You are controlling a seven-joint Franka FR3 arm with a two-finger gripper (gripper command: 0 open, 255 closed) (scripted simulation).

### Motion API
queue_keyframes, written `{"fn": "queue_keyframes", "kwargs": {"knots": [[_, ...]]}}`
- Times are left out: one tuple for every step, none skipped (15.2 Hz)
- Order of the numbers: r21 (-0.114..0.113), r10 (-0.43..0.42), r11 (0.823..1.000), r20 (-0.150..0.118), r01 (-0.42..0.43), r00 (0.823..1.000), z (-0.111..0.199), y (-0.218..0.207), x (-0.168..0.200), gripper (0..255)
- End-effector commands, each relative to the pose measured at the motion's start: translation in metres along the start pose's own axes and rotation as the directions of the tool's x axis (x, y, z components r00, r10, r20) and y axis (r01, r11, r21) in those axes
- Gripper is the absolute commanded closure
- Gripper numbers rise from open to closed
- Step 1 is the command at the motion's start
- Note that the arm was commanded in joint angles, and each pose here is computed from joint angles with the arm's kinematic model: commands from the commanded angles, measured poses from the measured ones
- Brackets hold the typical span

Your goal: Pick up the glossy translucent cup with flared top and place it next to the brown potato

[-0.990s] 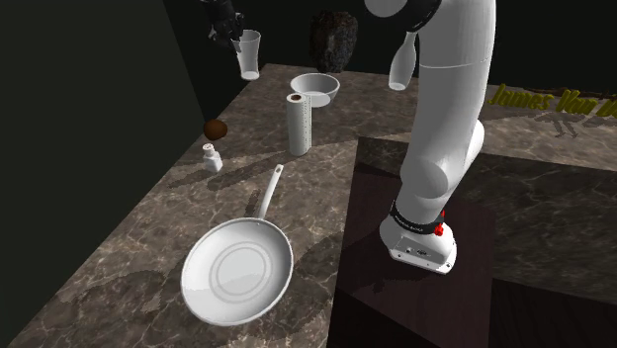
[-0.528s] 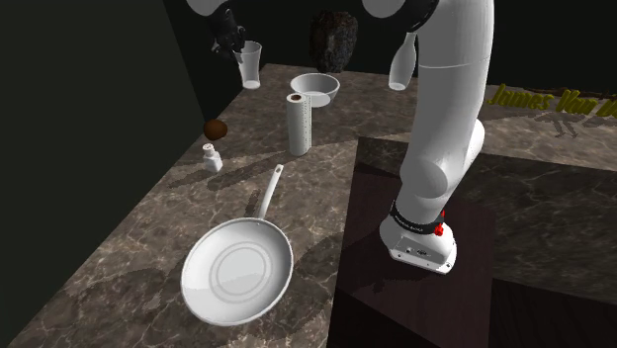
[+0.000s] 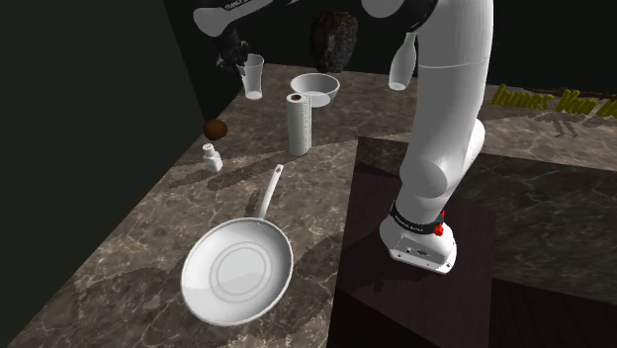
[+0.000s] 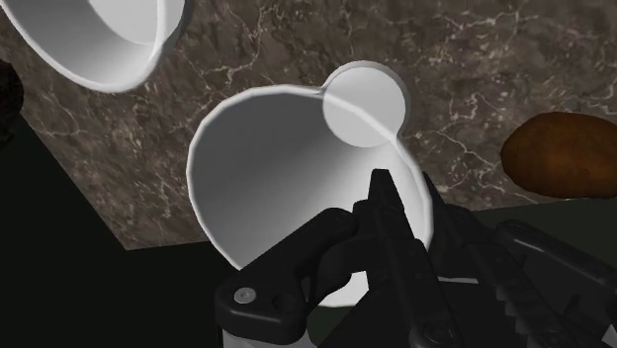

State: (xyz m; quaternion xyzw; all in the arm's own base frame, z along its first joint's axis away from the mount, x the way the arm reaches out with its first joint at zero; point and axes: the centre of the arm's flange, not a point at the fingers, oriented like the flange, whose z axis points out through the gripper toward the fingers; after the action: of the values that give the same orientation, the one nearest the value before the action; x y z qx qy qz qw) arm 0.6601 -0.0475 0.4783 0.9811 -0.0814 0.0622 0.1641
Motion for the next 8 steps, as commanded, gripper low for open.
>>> {"fn": "queue_keyframes", "kwargs": {"knots": [[0.0,0.0,1.0,-0.001,0.0,1.0,0.009,-0.004,-0.001,255],[0.0,0.0,1.0,-0.001,0.0,1.0,0.014,-0.006,-0.002,255],[0.0,0.0,1.0,-0.001,0.0,1.0,0.019,-0.007,-0.003,255],[0.0,0.0,1.0,-0.001,0.0,1.0,0.024,-0.009,-0.003,255],[0.0,0.0,1.0,-0.001,0.0,1.0,0.029,-0.011,-0.004,255],[0.0,0.0,1.0,-0.001,0.0,1.0,0.034,-0.012,-0.005,255],[0.0,0.0,1.0,-0.001,0.0,1.0,0.039,-0.014,-0.006,255],[0.0,0.0,1.0,-0.001,0.0,1.0,0.044,-0.016,-0.006,255]]}}
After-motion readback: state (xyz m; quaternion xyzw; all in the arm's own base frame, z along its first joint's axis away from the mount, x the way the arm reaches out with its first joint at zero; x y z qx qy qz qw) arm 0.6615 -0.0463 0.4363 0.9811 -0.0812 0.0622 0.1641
